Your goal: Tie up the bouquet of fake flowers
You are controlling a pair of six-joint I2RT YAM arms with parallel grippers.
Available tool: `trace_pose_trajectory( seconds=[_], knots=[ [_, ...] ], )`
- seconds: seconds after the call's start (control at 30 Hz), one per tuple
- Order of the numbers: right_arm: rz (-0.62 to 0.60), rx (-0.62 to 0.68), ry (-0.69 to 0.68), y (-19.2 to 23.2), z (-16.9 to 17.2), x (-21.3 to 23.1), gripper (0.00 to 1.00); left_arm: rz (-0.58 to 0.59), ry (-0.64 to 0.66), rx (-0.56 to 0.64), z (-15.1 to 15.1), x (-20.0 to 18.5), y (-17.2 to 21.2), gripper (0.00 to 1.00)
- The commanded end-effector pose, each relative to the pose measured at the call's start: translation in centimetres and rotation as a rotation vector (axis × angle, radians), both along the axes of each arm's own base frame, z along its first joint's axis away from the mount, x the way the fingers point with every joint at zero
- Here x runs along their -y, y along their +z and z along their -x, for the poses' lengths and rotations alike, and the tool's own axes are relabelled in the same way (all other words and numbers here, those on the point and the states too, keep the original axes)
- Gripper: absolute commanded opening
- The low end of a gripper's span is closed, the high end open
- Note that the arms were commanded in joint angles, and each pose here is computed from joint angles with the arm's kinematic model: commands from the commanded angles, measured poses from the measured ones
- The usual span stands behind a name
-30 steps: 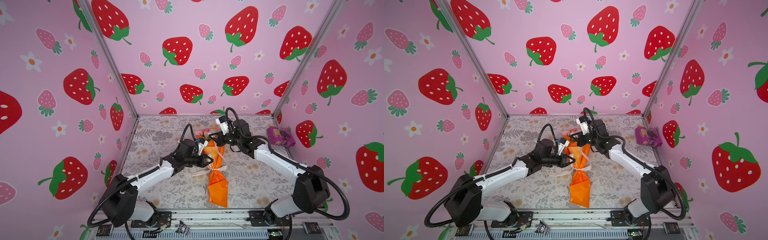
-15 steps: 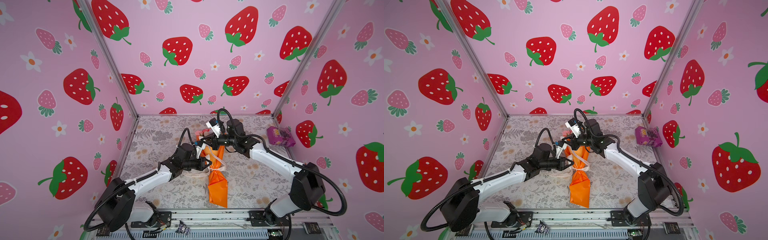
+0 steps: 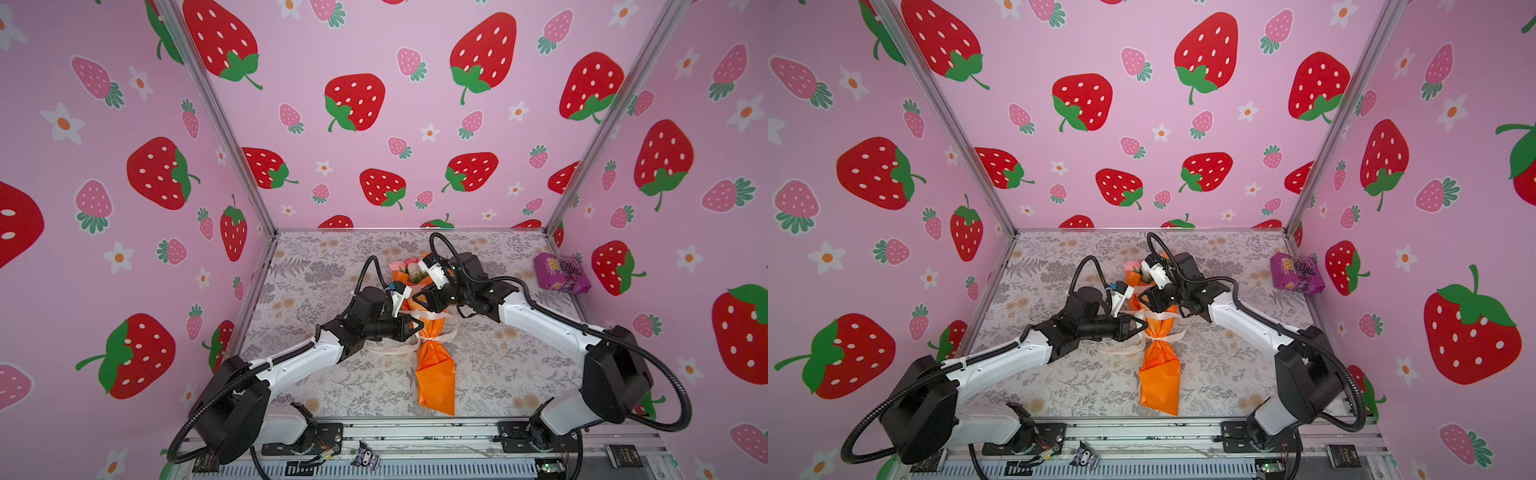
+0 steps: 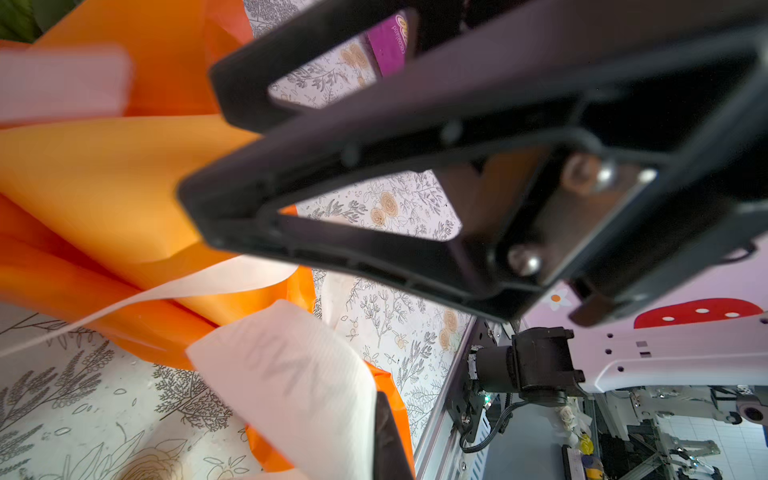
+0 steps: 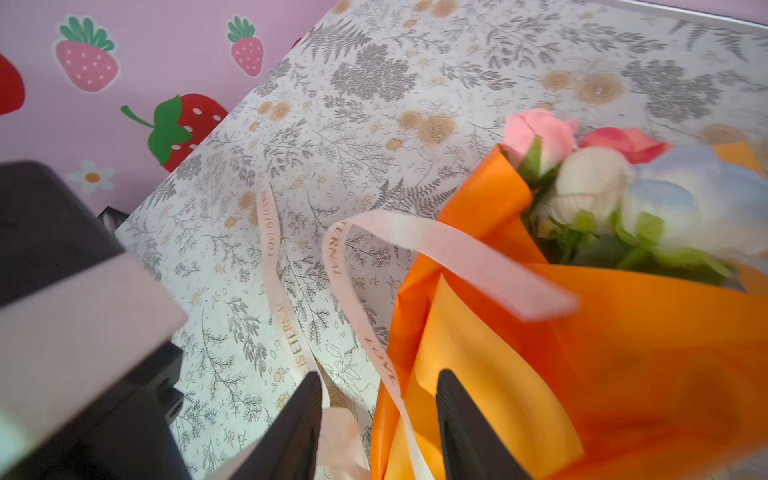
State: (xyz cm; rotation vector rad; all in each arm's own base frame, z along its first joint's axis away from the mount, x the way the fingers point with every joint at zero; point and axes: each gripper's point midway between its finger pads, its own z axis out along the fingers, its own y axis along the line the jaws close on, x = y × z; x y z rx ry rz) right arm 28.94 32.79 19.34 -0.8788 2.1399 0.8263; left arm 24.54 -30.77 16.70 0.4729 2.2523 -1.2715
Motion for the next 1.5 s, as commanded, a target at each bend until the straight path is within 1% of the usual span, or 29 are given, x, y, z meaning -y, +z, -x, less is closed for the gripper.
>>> trace_pose_trajectory(
  seconds=[0.0, 0.03, 0.13, 0.2, 0.33, 0.4, 0.47, 0.57, 0.67, 0.8, 0.87, 0.97, 1.1, 1.2, 1.27, 1.33, 1.43, 1.47],
  knots=[
    [-0.088, 0.084, -0.095, 3.8, 0.2, 2.4, 0.49, 0.041, -0.045, 0.038, -0.2, 1.0, 2.0, 0.07],
    [-0.125, 0.095, -0.093, 4.2, 1.0, 2.7, 0.48, 0.044, -0.046, 0.033, -0.3, 1.1, 2.0, 0.09],
    [-0.244, 0.132, -0.044, 4.4, 3.8, 3.6, 0.44, 0.045, -0.032, 0.013, -0.7, 1.4, 2.0, 0.11],
    [-0.293, 0.137, 0.021, 3.2, 6.1, 4.0, 0.42, 0.053, -0.023, 0.006, -0.9, 1.5, 2.1, 0.11],
    [-0.345, 0.119, 0.128, 1.9, 9.5, 4.3, 0.41, 0.049, -0.024, -0.018, -1.0, 1.7, 2.0, 0.14],
    [-0.341, 0.101, 0.153, 1.1, 10.4, 4.1, 0.42, 0.046, -0.028, -0.028, -1.1, 1.9, 2.0, 0.15],
    [-0.351, 0.052, 0.167, 0.6, 10.9, 3.7, 0.43, 0.049, -0.025, -0.037, -1.2, 2.0, 2.0, 0.15],
    [-0.360, -0.034, 0.160, -0.3, 11.1, 2.9, 0.46, 0.045, -0.019, -0.053, -1.4, 2.0, 1.9, 0.15],
    [-0.371, -0.079, 0.159, -0.9, 11.4, 1.9, 0.47, 0.037, -0.012, -0.067, -1.4, 2.0, 1.7, 0.16],
    [-0.362, -0.105, 0.094, -1.7, 10.3, 1.0, 0.50, 0.030, -0.007, -0.080, -1.5, 2.0, 1.6, 0.17],
    [-0.384, -0.119, 0.080, -1.6, 10.0, 0.7, 0.50, 0.020, -0.010, -0.090, -1.4, 2.0, 1.3, 0.17],
    [-0.399, -0.121, 0.022, -1.6, 9.2, 0.6, 0.51, 0.015, -0.006, -0.097, -1.4, 2.0, 1.0, 0.18],
    [-0.449, -0.122, 0.014, -1.1, 9.3, 0.2, 0.51, 0.013, -0.003, -0.102, -1.5, 2.0, 0.9, 0.18],
    [-0.449, -0.122, 0.016, -1.2, 9.3, -0.3, 0.51, 0.012, -0.005, -0.107, -1.5, 2.1, 0.7, 0.18],
    [-0.436, -0.128, 0.006, -1.7, 9.2, -0.4, 0.49, 0.016, -0.006, -0.106, -1.5, 2.1, 0.9, 0.18],
    [-0.428, -0.126, 0.003, -2.0, 9.2, -0.5, 0.46, 0.015, -0.003, -0.108, -1.5, 2.1, 0.9, 0.18],
    [-0.422, -0.118, -0.008, -2.2, 9.1, -0.5, 0.32, 0.016, -0.004, -0.107, -1.6, 2.1, 1.0, 0.19],
    [-0.420, -0.114, -0.017, -2.3, 9.0, -0.4, 0.25, 0.016, -0.006, -0.109, -1.5, 2.1, 1.0, 0.19]
  ],
)
